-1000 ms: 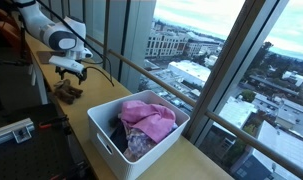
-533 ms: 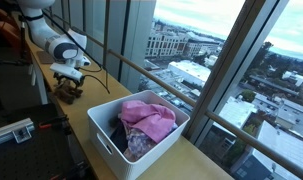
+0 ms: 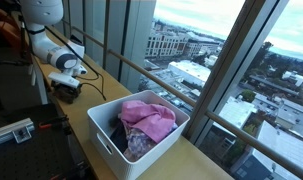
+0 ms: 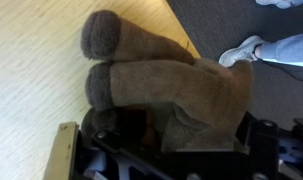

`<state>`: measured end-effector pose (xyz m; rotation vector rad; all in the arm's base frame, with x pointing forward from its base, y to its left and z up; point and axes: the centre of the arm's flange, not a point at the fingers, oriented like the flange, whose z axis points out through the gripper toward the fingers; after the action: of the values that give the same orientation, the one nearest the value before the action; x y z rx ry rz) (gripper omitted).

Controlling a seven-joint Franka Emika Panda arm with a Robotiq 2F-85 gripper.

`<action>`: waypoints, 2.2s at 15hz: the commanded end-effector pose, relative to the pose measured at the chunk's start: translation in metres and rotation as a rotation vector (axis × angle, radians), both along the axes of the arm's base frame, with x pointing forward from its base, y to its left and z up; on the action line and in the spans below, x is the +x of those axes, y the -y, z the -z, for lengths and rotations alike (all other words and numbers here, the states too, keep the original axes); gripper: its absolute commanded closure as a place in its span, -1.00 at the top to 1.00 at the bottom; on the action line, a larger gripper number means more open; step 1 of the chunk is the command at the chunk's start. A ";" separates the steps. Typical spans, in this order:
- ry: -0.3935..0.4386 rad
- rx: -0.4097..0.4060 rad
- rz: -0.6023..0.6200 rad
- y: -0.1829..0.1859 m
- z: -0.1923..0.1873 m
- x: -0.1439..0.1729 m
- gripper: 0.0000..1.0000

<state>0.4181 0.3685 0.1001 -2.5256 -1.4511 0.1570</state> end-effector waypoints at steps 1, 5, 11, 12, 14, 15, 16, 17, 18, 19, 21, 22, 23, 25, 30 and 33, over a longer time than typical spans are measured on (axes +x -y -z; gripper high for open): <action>0.004 -0.016 -0.012 -0.012 0.015 0.006 0.17; 0.006 -0.017 -0.007 -0.004 0.006 0.018 -0.41; 0.046 -0.010 0.109 0.053 -0.018 0.082 -1.00; 0.059 -0.007 0.142 0.068 -0.023 0.097 -1.00; 0.095 0.007 0.215 0.103 -0.047 0.133 -1.00; 0.121 0.015 0.249 0.121 -0.064 0.150 -1.00; 0.145 0.020 0.277 0.135 -0.080 0.164 -1.00; 0.179 0.025 0.308 0.151 -0.100 0.180 -1.00; 0.206 0.028 0.333 0.164 -0.121 0.193 -1.00; 0.237 0.032 0.356 0.176 -0.143 0.202 -1.00; 0.309 0.036 0.393 0.199 -0.191 0.218 -1.00; 0.352 0.029 0.411 0.212 -0.216 0.224 -1.00; 0.386 0.022 0.425 0.227 -0.239 0.230 -1.00; 0.445 -0.006 0.462 0.264 -0.278 0.240 -1.00; 0.479 -0.093 0.566 0.362 -0.291 0.239 -1.00; 0.448 -0.133 0.620 0.409 -0.264 0.230 -1.00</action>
<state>0.6582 -0.0080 0.3826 -3.0861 -0.7385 -0.4991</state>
